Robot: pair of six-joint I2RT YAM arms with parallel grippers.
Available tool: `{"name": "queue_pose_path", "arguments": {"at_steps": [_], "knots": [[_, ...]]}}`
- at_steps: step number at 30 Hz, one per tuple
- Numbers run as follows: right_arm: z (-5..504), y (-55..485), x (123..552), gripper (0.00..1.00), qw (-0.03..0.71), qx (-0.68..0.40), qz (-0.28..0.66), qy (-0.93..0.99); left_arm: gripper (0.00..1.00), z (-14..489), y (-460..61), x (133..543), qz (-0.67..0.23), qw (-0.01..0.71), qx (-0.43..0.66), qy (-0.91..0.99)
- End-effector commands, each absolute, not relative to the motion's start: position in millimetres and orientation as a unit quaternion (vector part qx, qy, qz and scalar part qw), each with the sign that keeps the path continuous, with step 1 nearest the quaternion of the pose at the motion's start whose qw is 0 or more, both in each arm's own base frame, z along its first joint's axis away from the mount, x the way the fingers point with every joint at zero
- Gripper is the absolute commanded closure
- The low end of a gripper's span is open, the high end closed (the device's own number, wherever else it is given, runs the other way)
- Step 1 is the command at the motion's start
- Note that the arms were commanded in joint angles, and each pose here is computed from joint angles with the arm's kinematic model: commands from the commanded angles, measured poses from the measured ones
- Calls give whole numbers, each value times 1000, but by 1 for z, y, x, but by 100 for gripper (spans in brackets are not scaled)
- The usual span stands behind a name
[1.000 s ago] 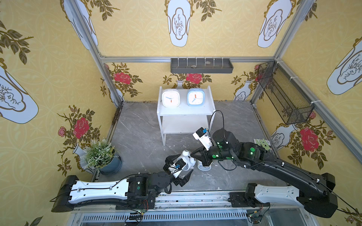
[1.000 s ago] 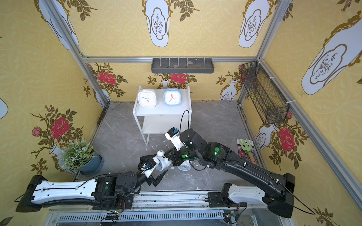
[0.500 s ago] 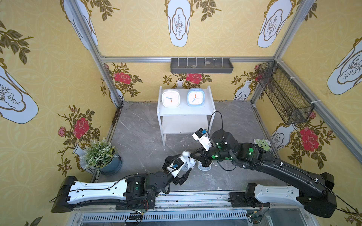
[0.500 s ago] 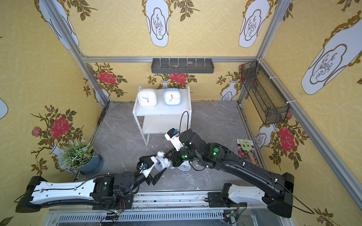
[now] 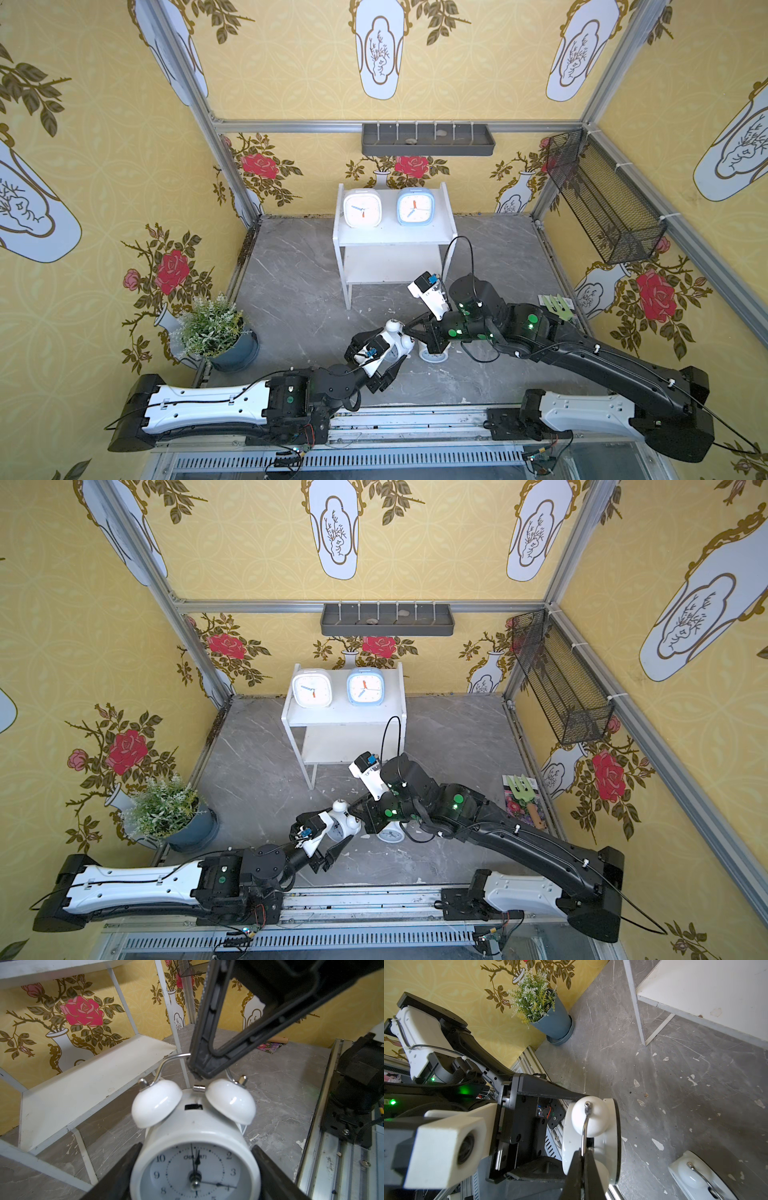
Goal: Place the alarm clocks on the shelf by style
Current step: Pick up the alarm from the center of the board.
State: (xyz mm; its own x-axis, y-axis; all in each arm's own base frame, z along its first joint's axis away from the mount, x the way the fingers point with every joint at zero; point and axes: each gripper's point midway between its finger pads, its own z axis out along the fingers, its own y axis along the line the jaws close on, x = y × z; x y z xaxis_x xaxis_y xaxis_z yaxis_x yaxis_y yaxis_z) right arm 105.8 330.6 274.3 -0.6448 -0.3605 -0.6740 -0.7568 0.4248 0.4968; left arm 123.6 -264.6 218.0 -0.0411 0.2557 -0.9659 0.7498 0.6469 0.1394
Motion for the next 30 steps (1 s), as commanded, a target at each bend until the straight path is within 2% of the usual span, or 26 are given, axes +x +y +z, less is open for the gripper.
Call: {"name": "queue_pose_path", "arguments": {"at_steps": [1, 11, 16, 20, 25, 30], "knots": [[292, 338, 109, 91, 268, -342, 434, 789, 35, 225, -267, 122, -225, 596, 357, 683], [291, 334, 120, 67, 296, -329, 404, 801, 44, 220, -262, 131, -198, 599, 338, 699], [308, 307, 145, 67, 381, -277, 348, 811, 46, 221, -248, 145, -175, 615, 278, 717], [328, 283, 153, 65, 433, -236, 351, 796, 46, 220, -227, 163, -149, 626, 195, 740], [329, 273, 153, 63, 442, -222, 354, 793, 53, 219, -206, 184, -139, 610, 114, 772], [323, 278, 153, 64, 433, -225, 351, 799, 53, 226, -214, 195, -148, 613, 103, 769]]}}
